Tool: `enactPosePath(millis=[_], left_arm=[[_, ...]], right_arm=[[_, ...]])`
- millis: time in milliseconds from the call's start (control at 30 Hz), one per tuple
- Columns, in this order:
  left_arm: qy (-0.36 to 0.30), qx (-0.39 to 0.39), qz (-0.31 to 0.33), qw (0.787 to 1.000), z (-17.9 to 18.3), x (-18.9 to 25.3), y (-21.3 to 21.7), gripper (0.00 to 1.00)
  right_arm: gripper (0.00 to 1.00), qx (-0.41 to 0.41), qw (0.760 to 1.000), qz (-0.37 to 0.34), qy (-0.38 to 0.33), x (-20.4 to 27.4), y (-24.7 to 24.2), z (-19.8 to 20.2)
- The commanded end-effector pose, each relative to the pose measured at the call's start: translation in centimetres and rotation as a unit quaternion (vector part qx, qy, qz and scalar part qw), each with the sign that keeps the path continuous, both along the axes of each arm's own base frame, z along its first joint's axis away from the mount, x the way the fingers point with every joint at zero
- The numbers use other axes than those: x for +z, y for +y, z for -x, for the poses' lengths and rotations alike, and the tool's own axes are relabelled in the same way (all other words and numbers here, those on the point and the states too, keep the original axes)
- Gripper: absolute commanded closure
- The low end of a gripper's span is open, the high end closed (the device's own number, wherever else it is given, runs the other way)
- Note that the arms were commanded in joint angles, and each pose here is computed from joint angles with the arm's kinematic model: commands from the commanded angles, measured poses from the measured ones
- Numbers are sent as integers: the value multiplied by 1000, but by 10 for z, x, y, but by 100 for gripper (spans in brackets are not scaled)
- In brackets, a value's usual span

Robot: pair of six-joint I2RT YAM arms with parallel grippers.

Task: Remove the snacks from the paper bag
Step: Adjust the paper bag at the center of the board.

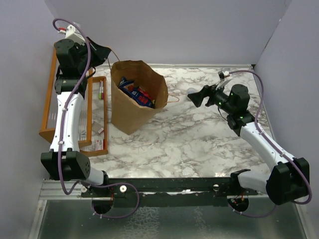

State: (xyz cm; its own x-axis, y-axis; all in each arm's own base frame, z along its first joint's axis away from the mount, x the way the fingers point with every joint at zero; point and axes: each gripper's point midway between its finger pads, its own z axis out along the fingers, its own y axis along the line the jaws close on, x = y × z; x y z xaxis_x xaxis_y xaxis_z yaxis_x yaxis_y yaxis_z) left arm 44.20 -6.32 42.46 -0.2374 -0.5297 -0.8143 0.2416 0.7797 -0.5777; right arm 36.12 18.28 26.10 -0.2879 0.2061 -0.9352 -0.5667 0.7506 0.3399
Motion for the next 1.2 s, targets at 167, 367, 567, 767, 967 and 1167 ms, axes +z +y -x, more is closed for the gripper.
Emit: enactPosePath(millis=[167, 367, 567, 767, 967, 1167], left_arm=[[-133, -173, 30, 976, 30, 60, -47, 100], [-158, -261, 32, 952, 83, 47, -79, 100], [-185, -287, 1, 940, 129, 37, -94, 100], [-172, -267, 10, 948, 148, 16, -92, 100], [-148, -278, 38, 948, 161, -5, -99, 100], [-140, -291, 38, 946, 168, -18, -109, 100]], right_arm=[[1, 80, 996, -24, 26, 24, 26, 9], [1, 160, 986, -33, 30, 39, 44, 32], [3, 233, 972, -7, 8, 55, 80, 60], [7, 265, 963, 47, 2, 54, 128, 92], [9, 260, 962, 84, -11, 31, 150, 119], [15, 225, 969, 85, -59, 32, 191, 164]])
